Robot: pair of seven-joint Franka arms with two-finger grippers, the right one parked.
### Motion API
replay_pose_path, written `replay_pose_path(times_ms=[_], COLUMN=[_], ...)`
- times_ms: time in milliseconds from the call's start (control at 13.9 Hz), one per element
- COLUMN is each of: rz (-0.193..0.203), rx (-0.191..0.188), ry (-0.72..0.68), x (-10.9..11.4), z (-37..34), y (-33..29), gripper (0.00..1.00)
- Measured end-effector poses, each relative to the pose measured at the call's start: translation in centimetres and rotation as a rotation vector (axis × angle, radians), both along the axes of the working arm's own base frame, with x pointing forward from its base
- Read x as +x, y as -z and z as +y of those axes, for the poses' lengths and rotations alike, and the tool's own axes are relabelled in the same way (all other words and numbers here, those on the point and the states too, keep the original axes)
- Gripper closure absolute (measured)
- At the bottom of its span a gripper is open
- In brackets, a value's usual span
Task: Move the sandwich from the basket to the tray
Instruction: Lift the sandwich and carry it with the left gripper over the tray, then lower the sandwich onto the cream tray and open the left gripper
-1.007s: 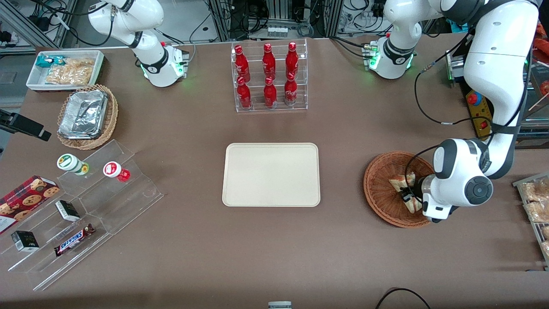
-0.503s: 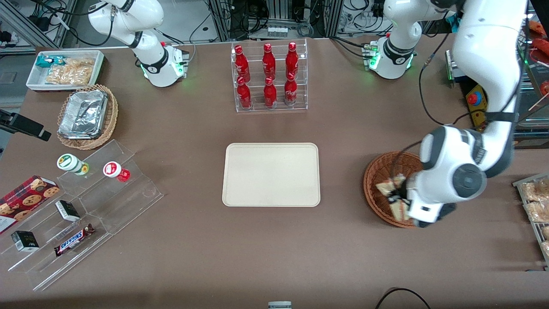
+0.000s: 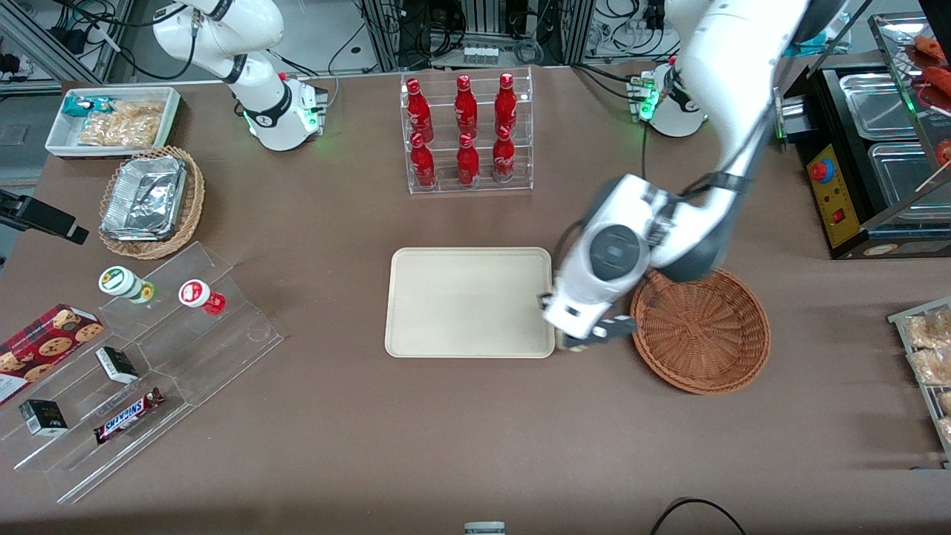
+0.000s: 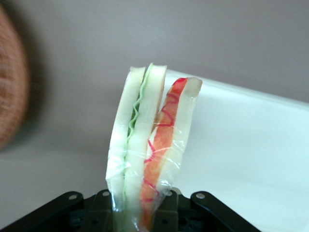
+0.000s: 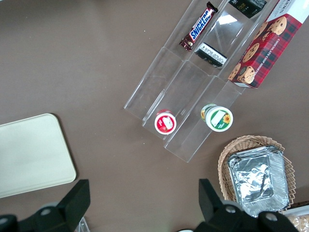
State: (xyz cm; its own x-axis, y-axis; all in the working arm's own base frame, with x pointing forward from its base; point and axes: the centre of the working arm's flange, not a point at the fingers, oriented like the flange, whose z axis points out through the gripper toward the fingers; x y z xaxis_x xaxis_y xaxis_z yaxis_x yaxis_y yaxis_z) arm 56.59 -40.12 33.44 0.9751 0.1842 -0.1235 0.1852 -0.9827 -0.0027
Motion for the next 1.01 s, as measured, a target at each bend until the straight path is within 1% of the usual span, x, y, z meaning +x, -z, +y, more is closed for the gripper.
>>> replay_pose_path(times_ms=[144, 216, 288, 431, 575, 647, 719, 791, 863, 935, 1007], rz=[0.0, 0.0, 0.0, 0.01, 0.027, 0.037, 0.044, 0.048, 0.05, 0.051, 0.051], rx=[-0.008, -0.017, -0.025, -0.027, -0.017, -0.007, 0.002, 0.007, 0.01, 0.01, 0.011], ry=[0.072, 0.104, 0.124, 0.14, 0.134, 0.129, 0.124, 0.121, 0.12, 0.12, 0.115], x=[-3.6, -5.1, -6.1, -7.4, -7.5, -7.3, -7.1, -7.0, -6.9, -6.9, -6.9], z=[-5.5, -8.0, -10.1, -13.6, -14.4, -14.1, -13.8, -13.6, -13.5, -13.5, -13.5], y=[1.6, 2.6, 3.8, 6.7, 9.4, 10.5, 11.3, 11.8, 12.1, 12.1, 12.2], gripper=[0.81, 0.79, 0.75, 0.76, 0.73, 0.73, 0.7, 0.7, 0.66, 0.66, 0.6])
